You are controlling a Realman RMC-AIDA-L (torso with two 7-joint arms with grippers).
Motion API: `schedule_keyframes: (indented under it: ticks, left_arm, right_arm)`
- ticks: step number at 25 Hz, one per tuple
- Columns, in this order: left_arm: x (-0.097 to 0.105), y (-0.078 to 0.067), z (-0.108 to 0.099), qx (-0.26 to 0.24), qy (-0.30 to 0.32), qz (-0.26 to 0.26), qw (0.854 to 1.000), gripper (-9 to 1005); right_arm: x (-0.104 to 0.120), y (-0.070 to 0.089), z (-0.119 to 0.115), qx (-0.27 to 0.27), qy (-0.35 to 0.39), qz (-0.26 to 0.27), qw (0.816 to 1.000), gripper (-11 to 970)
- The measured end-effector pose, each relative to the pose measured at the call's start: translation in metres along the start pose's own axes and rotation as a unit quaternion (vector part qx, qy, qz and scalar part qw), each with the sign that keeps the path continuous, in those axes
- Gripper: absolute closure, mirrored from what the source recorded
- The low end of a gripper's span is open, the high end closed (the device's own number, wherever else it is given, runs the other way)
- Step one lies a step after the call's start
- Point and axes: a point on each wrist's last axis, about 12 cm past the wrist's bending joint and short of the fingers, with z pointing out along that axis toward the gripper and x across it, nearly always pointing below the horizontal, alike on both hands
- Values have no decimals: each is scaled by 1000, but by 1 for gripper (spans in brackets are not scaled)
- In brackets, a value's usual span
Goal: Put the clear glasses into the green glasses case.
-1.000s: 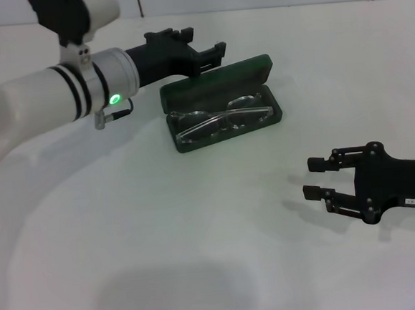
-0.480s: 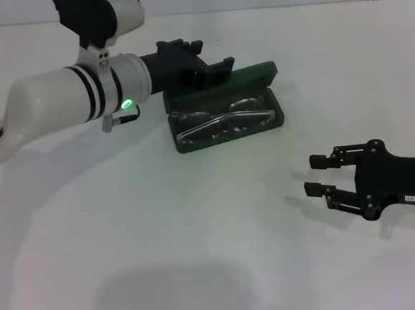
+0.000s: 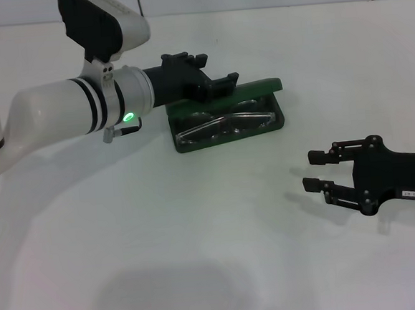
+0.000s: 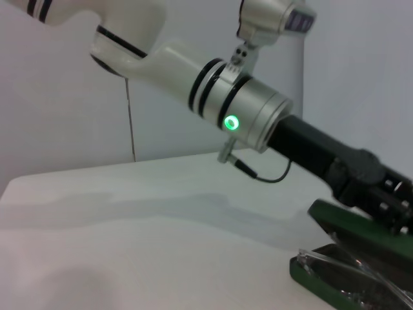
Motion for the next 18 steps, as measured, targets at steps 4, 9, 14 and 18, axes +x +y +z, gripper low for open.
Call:
schedule_keyframes:
  ticks: [4,9,14,18]
  left_arm:
    - [6,-1,-2,-1,3,4,1000,288]
    - [12,-1,-3,-4,9,5,1000,289]
    - [13,0,-5,-6,5,5,1000,289]
    - [10,0,-8,-5,-9,3,1000,289]
  right_arm:
    - [0,-1,0,2,2,0,1000,552]
    - [0,-1,1,2,1,-1,1000,553]
    - [-1,-1,2,1,1,-1,1000,553]
    - [-1,-2,2,2,-1,-1,1000,544]
